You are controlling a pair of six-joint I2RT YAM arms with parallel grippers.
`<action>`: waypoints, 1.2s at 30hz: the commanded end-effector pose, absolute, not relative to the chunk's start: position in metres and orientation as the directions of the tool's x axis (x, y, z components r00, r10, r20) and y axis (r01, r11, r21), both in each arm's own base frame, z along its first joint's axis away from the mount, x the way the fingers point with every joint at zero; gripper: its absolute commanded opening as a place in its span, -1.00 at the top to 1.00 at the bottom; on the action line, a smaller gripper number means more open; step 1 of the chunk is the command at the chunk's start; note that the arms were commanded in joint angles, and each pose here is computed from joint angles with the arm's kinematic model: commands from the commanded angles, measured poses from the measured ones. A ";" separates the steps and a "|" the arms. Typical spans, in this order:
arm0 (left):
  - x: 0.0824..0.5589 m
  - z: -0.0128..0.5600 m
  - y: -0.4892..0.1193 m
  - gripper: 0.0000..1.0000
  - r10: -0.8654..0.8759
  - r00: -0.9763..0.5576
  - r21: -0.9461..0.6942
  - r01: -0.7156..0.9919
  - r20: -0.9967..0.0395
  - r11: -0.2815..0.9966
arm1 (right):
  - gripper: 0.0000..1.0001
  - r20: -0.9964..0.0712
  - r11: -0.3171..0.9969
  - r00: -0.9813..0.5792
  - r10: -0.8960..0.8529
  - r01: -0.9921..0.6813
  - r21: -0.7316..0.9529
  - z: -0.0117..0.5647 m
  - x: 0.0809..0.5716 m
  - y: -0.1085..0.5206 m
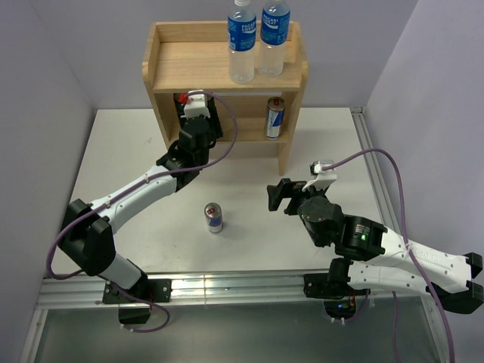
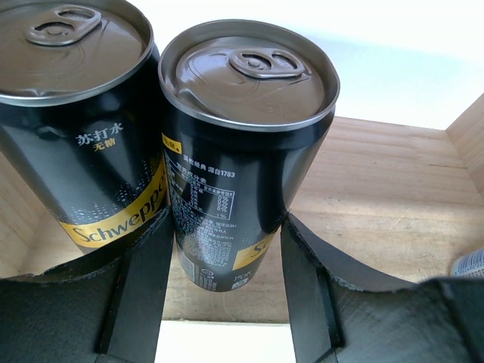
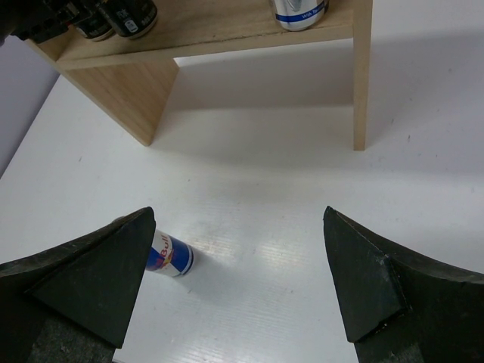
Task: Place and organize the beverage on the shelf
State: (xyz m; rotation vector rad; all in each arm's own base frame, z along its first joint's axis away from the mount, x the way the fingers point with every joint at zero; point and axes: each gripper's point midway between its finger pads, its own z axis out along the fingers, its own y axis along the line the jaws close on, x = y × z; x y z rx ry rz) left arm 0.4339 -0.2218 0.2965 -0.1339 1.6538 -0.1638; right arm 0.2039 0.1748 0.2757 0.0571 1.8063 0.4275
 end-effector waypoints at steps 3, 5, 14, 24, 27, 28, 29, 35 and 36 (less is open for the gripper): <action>0.429 0.285 -0.225 -0.19 -0.206 -0.121 -0.212 0.040 -0.971 0.976 | -0.98 -0.919 0.924 -0.257 0.298 -0.163 0.345 0.282 0.207 0.172; 0.428 0.284 -0.225 -0.31 -0.208 -0.121 -0.215 0.044 -0.971 0.976 | -0.98 -0.919 0.924 -0.258 0.300 -0.162 0.347 0.282 0.207 0.172; 0.425 0.281 -0.226 -0.46 -0.201 -0.131 -0.209 0.055 -0.971 0.976 | -0.98 -0.917 0.923 -0.255 0.306 -0.158 0.351 0.282 0.206 0.169; 0.410 0.281 -0.228 -0.70 -0.187 -0.148 -0.197 0.062 -0.971 0.978 | -0.98 -0.917 0.923 -0.257 0.306 -0.157 0.352 0.280 0.206 0.169; 0.401 0.284 -0.229 -0.76 -0.189 -0.153 -0.202 0.073 -0.970 0.977 | -0.98 -0.916 0.922 -0.256 0.309 -0.155 0.354 0.280 0.207 0.170; 0.397 0.283 -0.228 -0.78 -0.186 -0.158 -0.199 0.070 -0.970 0.978 | -0.98 -0.915 0.921 -0.256 0.311 -0.156 0.357 0.281 0.207 0.170; 0.395 0.283 -0.228 -0.82 -0.186 -0.162 -0.199 0.072 -0.969 0.977 | -0.98 -0.915 0.921 -0.257 0.311 -0.157 0.357 0.280 0.207 0.170; 0.372 0.274 -0.225 -0.87 -0.162 -0.211 -0.179 0.067 -0.964 0.982 | -0.98 -0.913 0.919 -0.259 0.317 -0.155 0.363 0.280 0.206 0.170; 0.367 0.271 -0.225 -0.87 -0.170 -0.225 -0.188 0.065 -0.960 0.980 | -0.98 -0.913 0.920 -0.257 0.316 -0.153 0.361 0.280 0.206 0.169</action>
